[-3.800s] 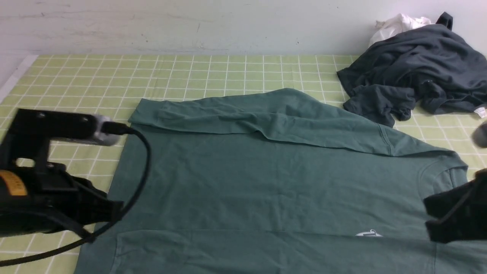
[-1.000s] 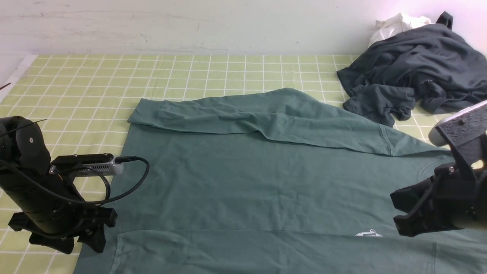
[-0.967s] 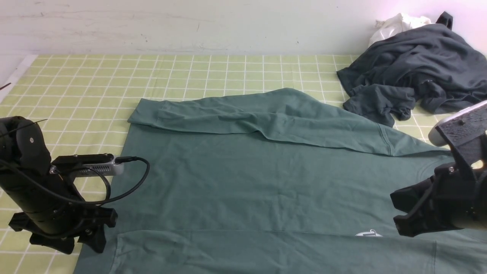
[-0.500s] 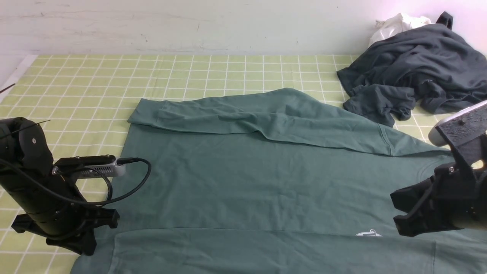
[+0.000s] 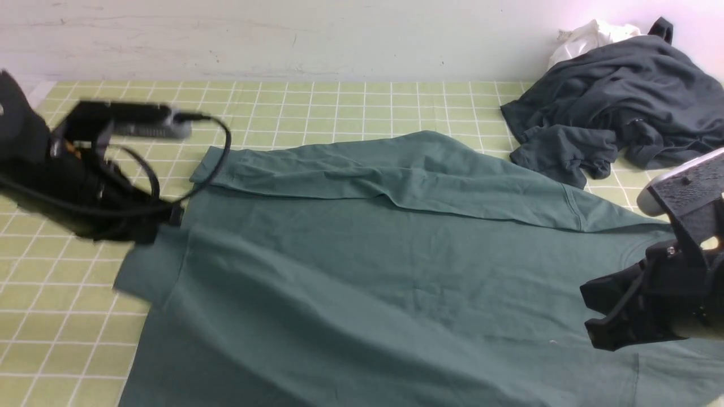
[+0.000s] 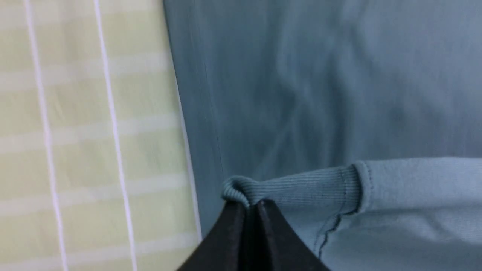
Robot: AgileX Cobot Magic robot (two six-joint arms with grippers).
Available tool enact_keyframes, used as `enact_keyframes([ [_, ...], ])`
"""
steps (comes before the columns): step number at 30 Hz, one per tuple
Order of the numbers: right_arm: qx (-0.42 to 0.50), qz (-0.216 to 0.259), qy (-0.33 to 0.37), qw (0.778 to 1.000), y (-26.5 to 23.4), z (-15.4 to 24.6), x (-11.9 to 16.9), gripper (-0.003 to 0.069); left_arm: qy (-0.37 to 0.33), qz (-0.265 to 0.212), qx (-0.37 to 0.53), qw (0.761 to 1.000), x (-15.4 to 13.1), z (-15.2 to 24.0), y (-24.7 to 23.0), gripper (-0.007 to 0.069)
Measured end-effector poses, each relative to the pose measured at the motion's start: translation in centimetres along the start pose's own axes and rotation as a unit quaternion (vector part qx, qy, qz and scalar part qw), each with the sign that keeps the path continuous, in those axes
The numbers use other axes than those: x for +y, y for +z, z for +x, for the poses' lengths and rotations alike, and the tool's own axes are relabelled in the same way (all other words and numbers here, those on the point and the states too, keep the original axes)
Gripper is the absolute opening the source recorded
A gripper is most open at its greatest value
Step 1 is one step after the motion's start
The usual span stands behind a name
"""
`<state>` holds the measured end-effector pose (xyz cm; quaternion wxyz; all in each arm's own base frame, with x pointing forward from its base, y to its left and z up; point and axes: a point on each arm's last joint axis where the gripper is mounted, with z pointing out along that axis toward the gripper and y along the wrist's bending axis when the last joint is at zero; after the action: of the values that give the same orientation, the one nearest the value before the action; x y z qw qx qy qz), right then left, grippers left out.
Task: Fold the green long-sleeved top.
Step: Use the left arm to drag and place the cuff at the centered position on the left edge of the fabric, then use the left arm to clamp the cuff farthest from it
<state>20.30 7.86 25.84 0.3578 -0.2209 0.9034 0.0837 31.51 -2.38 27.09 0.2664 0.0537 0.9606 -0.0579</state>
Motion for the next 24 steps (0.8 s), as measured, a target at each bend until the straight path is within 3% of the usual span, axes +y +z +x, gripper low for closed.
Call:
enact_keyframes([
  [3,0.000,0.000,0.000,1.000,0.0,0.0,0.0,-0.0010,0.002,-0.005,-0.024,1.000,0.3,-1.8,0.9,0.0009],
  [10,0.000,0.000,-0.002,1.000,0.0,0.0,0.0,-0.0010,0.006,-0.004,0.042,0.999,1.2,-4.6,7.4,0.0036],
  [14,0.000,0.000,-0.002,1.000,0.0,0.0,0.0,-0.0010,0.022,-0.016,0.054,0.998,1.8,-6.8,10.1,0.0160],
  [19,-0.003,0.001,-0.002,1.000,0.0,0.0,0.0,-0.0010,0.023,-0.035,0.003,0.999,2.8,-10.9,12.7,0.0368],
  [24,-0.006,0.002,-0.002,1.000,0.0,-0.1,0.0,-0.0010,-0.007,-0.042,-0.017,0.999,3.9,-12.9,16.0,0.0434],
])
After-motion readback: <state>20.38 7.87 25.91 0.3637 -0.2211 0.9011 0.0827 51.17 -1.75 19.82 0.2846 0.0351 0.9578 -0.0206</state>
